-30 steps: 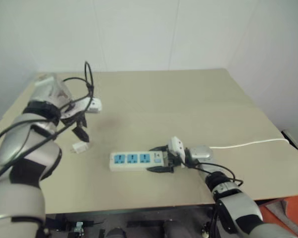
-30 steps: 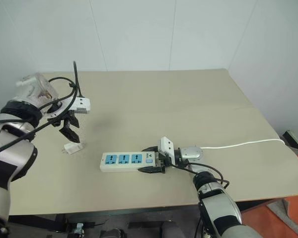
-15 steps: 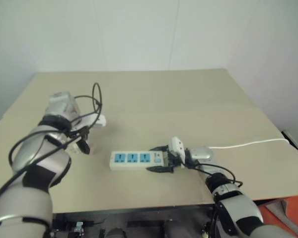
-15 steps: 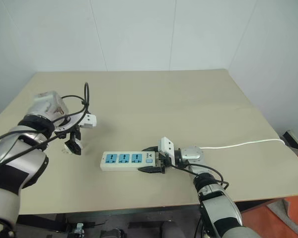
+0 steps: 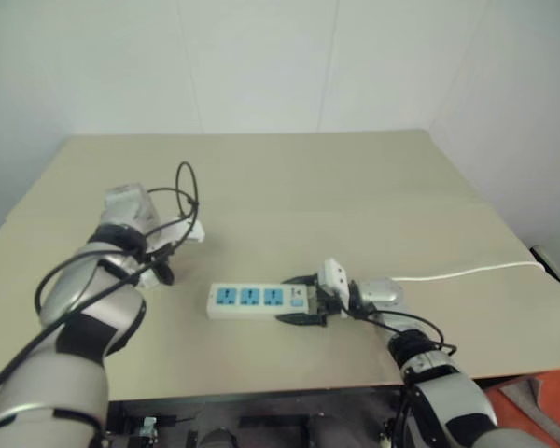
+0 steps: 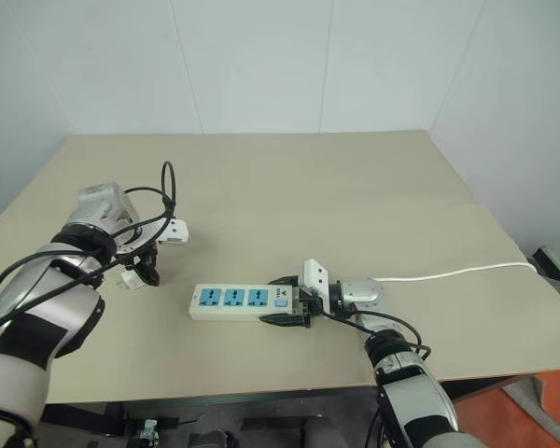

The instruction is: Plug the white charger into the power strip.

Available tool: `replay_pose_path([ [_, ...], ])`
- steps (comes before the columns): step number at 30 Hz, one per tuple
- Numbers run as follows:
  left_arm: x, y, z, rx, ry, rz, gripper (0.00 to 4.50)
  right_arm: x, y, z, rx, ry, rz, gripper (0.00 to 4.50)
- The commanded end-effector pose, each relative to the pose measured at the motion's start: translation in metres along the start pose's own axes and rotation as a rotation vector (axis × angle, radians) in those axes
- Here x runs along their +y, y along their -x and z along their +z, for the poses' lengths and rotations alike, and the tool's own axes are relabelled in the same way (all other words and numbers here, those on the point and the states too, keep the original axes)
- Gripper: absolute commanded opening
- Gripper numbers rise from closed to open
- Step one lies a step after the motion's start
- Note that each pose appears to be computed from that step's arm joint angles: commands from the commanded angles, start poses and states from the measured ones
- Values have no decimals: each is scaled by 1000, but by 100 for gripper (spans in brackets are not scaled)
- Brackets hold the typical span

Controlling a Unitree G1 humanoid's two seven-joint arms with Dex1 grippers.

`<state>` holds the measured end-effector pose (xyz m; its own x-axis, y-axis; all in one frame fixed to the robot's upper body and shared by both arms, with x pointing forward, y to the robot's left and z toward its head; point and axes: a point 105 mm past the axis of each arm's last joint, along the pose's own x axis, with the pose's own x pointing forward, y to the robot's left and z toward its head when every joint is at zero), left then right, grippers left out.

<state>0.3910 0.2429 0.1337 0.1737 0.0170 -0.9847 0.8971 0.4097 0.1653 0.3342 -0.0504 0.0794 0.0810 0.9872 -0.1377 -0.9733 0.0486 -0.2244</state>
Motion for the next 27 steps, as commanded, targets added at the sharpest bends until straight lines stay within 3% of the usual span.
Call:
replay_pose_path([
  [1,2,2,-7,10,16,4,177,5,0,-8,14,-33,3,341],
  [3,2,2,-9,12,18,2,109,5,0,-8,15,-33,1,341],
  [4,2,2,-9,12,19,1,103,5,0,-8,15,-34,0,341],
  [8,5,8,-5,-25,12,16,103,4,-1,-7,15,-29,-2,341],
  [13,16,32,22,-233,-34,104,103,4,-2,-7,13,-29,2,341],
  [19,22,98,76,-878,-101,208,103,4,-4,-6,11,-27,8,341],
  [23,13,137,90,-1231,-130,189,103,4,-4,-6,12,-27,9,341],
  [27,-7,157,91,-1529,-152,41,103,4,-4,-6,13,-27,10,341],
])
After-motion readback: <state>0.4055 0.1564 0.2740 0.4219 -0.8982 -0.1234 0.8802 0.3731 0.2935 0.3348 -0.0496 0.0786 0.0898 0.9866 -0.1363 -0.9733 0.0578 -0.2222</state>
